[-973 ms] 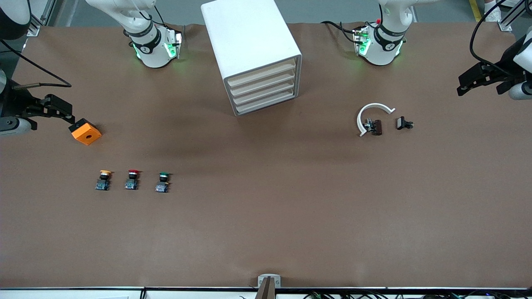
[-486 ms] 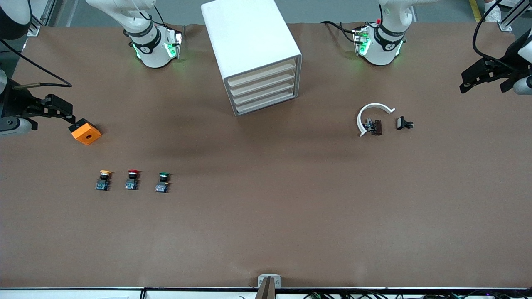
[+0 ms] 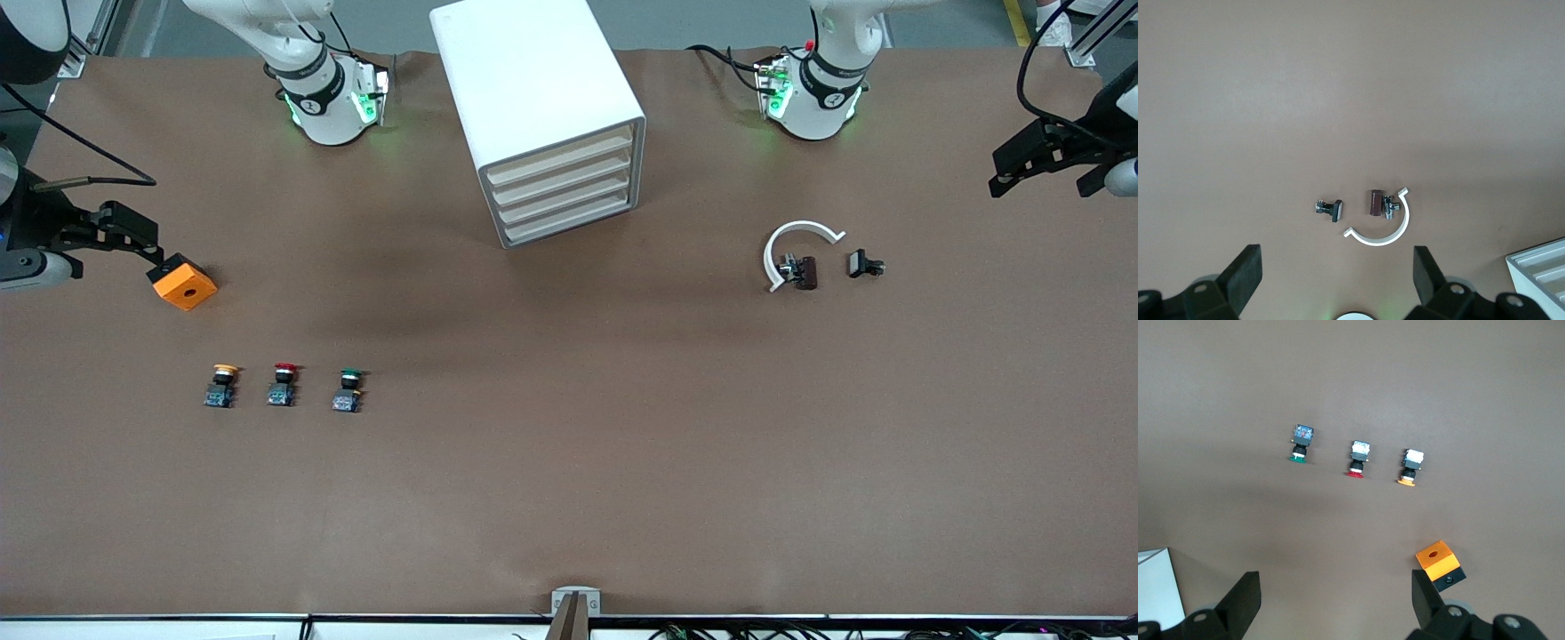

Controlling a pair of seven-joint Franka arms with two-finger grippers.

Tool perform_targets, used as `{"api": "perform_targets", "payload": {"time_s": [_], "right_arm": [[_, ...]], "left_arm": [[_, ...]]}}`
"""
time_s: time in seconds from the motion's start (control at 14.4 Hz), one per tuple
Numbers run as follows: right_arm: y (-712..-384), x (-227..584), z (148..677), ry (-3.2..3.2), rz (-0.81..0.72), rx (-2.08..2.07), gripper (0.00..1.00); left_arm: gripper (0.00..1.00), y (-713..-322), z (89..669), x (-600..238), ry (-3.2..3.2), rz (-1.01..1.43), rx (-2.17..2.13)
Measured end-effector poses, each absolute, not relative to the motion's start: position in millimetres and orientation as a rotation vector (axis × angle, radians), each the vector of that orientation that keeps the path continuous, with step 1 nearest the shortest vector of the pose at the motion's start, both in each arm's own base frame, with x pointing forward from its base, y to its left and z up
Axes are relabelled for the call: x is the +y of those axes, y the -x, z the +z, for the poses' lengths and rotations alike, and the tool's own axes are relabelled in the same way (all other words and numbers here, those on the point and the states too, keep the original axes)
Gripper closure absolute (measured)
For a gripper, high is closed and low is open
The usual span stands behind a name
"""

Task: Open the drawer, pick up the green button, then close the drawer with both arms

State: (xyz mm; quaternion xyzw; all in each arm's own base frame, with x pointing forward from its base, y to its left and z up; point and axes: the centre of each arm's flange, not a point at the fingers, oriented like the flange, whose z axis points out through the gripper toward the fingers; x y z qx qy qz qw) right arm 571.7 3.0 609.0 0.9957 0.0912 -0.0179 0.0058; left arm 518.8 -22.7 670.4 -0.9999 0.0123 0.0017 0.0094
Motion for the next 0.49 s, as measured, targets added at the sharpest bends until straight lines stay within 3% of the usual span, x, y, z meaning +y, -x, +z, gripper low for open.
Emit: {"api": "perform_targets", "payload": {"time_s": [0.49], "right_arm": [[-558,2,613,-3.111,-0.012,0.287,0.00]], "left_arm": [[0.00,-517,672,-27,3.121,0.014,0.071]]}}
